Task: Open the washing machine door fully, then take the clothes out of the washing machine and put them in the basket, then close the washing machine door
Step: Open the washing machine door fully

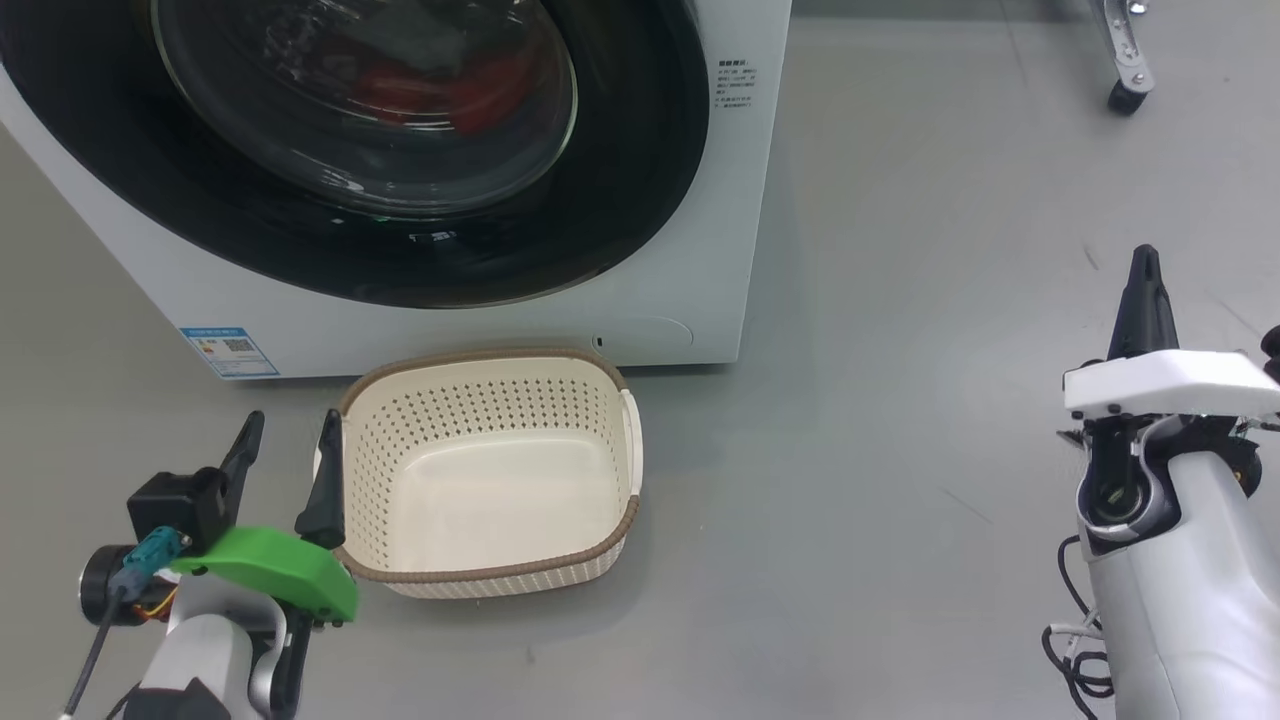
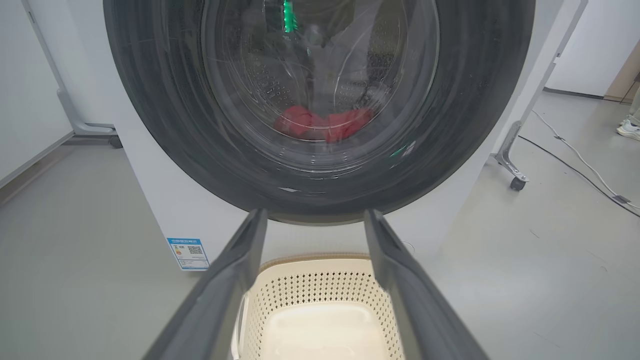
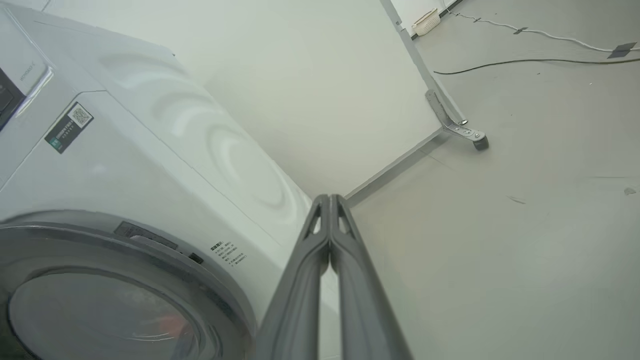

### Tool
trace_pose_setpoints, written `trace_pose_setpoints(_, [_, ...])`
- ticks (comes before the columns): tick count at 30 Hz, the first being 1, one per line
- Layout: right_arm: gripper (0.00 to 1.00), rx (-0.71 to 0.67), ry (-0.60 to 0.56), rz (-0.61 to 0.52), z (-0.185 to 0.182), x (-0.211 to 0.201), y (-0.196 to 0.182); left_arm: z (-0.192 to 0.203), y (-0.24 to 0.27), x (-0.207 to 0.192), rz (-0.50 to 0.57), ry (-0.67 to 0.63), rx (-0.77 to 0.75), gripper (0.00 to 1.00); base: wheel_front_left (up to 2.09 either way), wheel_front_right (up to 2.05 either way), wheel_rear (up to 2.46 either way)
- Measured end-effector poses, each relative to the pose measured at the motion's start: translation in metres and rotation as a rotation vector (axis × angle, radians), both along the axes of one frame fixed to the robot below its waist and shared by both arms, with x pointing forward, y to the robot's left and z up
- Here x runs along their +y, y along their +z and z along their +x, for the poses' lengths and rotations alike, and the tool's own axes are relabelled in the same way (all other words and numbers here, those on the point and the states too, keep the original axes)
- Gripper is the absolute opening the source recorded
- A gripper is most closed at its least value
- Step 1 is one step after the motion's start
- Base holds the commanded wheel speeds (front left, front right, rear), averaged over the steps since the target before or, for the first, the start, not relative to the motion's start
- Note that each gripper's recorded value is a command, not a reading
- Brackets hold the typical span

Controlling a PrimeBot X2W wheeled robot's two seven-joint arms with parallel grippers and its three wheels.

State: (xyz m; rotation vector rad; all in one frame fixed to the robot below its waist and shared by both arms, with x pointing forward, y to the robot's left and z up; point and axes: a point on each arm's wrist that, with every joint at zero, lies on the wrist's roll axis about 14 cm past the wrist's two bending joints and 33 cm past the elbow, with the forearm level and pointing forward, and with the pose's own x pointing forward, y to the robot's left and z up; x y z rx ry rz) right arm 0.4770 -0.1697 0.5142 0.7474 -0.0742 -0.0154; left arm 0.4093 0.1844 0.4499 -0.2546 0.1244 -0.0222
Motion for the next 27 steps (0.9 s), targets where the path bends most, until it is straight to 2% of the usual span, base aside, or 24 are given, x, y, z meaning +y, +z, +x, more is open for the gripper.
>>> trace_pose_setpoints(5, [0.00, 0.005, -0.007, 0.145, 0.022, 0.001, -0.001, 0.012, 0.004, -0.001, -0.009, 0.001, -0.018, 1.00, 0.00, 0.00, 0.00])
trace_pose_setpoints(6, [0.00, 0.007, -0.006, 0.215, 0.034, 0.002, 0.000, 0.016, 0.004, -0.001, -0.012, 0.000, -0.022, 1.00, 0.00, 0.00, 0.00])
trace_pose_setpoints(11, [0.00, 0.013, 0.044, 0.309, 0.059, 0.016, 0.004, 0.024, 0.001, 0.003, -0.006, 0.007, -0.020, 1.00, 0.00, 0.00, 0.00])
trace_pose_setpoints(22, [0.00, 0.061, 0.296, 0.526, 0.129, 0.082, 0.012, 0.050, -0.015, 0.007, -0.010, 0.021, -0.003, 1.00, 0.00, 0.00, 0.00])
trace_pose_setpoints(27, [0.00, 0.134, 0.429, 0.575, 0.149, 0.121, 0.001, 0.062, -0.024, 0.009, -0.003, 0.023, 0.007, 1.00, 0.00, 0.00, 0.00])
